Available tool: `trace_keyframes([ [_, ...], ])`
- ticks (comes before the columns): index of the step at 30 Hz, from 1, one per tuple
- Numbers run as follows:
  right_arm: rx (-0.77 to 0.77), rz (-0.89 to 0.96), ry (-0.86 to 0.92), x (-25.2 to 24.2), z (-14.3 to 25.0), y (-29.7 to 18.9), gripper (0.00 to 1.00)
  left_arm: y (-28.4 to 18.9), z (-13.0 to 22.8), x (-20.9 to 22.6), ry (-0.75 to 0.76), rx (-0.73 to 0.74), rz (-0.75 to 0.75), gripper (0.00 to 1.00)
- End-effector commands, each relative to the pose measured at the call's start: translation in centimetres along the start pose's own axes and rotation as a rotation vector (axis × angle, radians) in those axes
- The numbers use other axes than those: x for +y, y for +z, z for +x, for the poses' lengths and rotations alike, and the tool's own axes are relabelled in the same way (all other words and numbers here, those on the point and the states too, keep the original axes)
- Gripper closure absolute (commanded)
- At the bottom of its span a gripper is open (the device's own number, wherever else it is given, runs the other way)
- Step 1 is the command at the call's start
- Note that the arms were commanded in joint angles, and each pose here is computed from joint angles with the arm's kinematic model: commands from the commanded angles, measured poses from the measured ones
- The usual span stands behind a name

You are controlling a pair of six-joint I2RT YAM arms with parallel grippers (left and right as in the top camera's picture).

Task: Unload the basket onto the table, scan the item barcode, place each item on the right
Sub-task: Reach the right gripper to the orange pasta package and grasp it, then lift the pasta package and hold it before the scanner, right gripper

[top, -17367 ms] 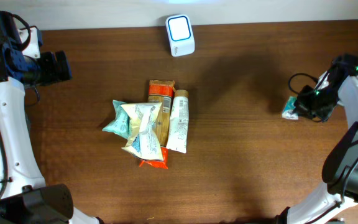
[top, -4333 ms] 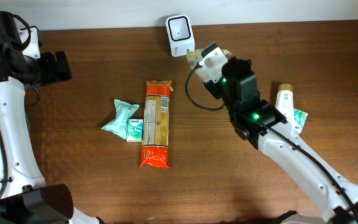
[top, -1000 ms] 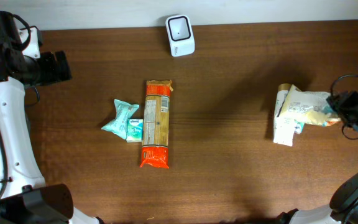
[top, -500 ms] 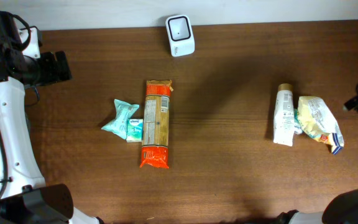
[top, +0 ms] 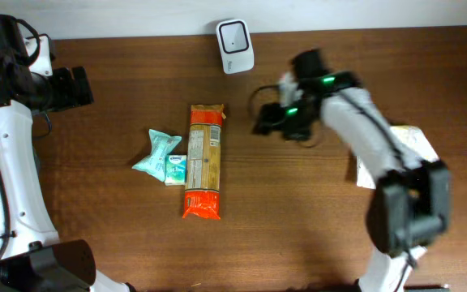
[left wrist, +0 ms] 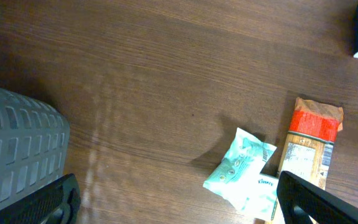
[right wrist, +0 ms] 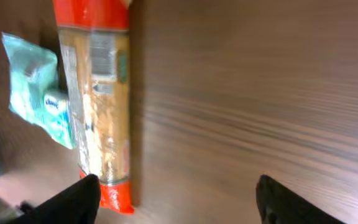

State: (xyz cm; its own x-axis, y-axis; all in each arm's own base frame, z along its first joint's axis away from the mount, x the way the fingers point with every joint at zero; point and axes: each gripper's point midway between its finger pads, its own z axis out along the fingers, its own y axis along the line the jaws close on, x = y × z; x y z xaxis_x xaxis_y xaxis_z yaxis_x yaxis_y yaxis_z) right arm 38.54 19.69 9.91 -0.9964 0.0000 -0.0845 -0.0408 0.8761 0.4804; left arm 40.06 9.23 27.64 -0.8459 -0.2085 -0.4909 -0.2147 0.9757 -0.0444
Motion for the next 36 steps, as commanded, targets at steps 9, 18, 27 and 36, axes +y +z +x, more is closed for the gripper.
trace_keyframes([
  [9,0.198,-0.085,0.034,7.0,6.8,12.7,0.47,-0.3,-0.1,0.1,0.007,-0.007,0.000,0.01],
  [18,0.168,-0.066,0.151,4.4,8.2,15.5,0.83,-0.3,-0.1,0.1,0.007,-0.007,0.000,0.01],
  [27,0.107,-0.007,-0.184,6.8,5.9,9.0,0.96,-0.3,-0.1,0.1,0.007,-0.007,0.000,0.01],
  [36,0.051,0.782,-0.394,0.8,4.2,0.5,0.96,-0.3,-0.1,0.1,0.006,-0.007,-0.001,0.01],
])
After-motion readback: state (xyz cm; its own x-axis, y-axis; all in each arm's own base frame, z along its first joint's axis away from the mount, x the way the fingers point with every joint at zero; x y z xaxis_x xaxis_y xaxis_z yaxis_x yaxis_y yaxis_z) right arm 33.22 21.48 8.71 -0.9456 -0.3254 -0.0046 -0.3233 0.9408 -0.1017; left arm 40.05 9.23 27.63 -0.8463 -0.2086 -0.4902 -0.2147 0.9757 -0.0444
